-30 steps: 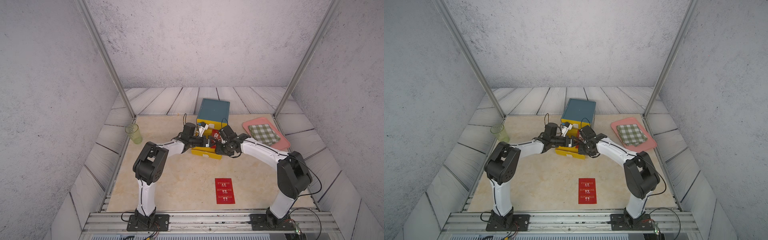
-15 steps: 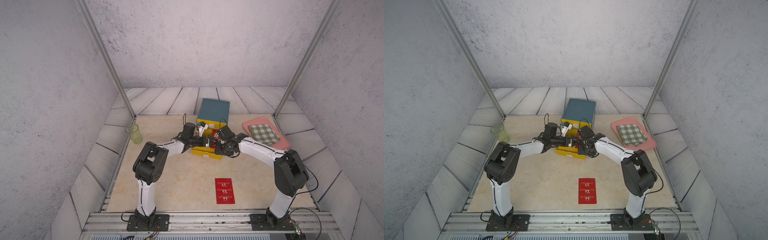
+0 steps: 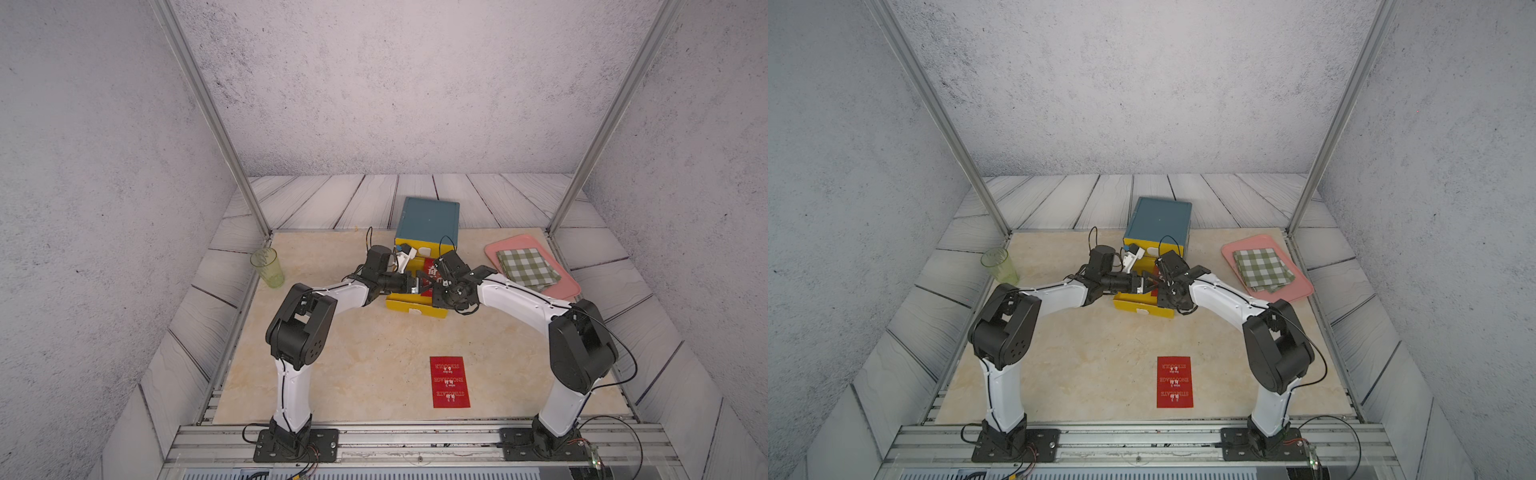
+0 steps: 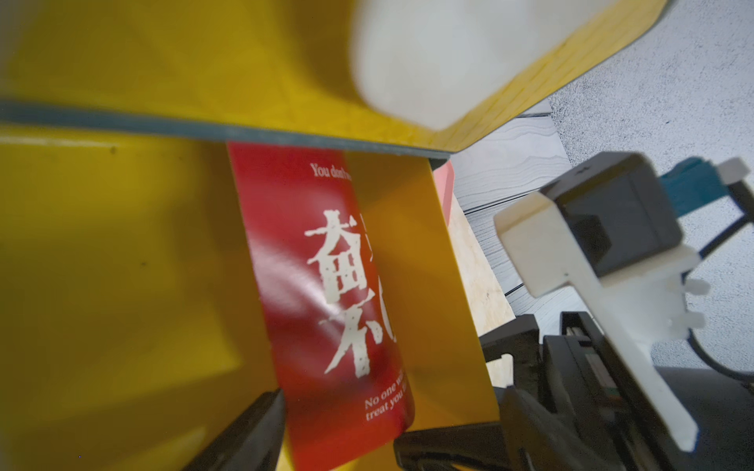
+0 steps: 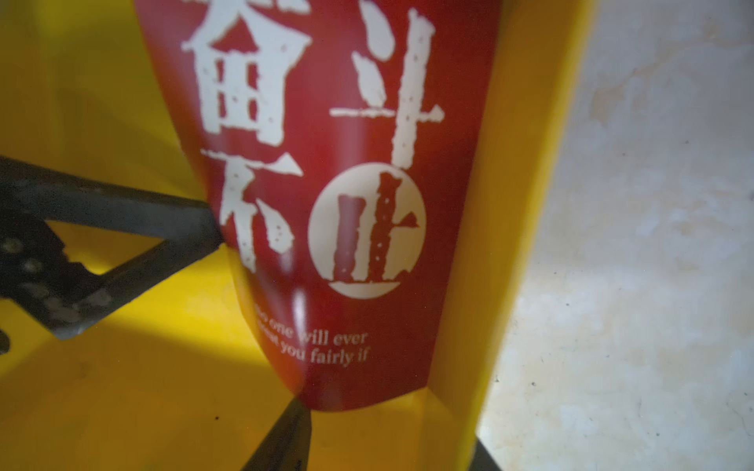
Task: Take the postcards out of the drawer
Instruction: Pick up the postcard from the drawer.
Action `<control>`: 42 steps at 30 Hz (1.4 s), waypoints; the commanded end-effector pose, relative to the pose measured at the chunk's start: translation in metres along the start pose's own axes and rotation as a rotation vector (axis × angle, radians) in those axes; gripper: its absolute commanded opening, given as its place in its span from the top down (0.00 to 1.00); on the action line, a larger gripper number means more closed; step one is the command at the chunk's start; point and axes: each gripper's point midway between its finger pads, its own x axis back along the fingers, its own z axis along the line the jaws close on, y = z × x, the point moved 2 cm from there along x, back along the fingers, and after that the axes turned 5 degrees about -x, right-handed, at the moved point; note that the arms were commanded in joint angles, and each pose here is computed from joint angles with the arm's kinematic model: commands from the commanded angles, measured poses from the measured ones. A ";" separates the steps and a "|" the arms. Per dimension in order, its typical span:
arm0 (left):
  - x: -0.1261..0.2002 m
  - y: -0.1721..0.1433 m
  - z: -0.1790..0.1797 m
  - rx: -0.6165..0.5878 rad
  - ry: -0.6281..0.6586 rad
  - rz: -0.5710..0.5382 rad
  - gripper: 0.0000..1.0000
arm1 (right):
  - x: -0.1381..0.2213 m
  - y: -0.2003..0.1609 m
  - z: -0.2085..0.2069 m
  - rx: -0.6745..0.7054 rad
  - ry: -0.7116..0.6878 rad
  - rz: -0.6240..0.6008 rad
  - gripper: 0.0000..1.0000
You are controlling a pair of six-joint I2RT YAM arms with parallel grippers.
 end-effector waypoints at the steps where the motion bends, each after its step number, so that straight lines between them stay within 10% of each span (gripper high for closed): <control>1: -0.001 0.009 -0.018 -0.044 -0.054 -0.011 0.11 | 0.027 0.019 0.014 -0.015 0.070 -0.115 0.51; 42: 0.000 0.005 -0.017 -0.032 -0.040 -0.013 0.11 | 0.034 0.029 0.013 -0.083 0.111 -0.217 0.43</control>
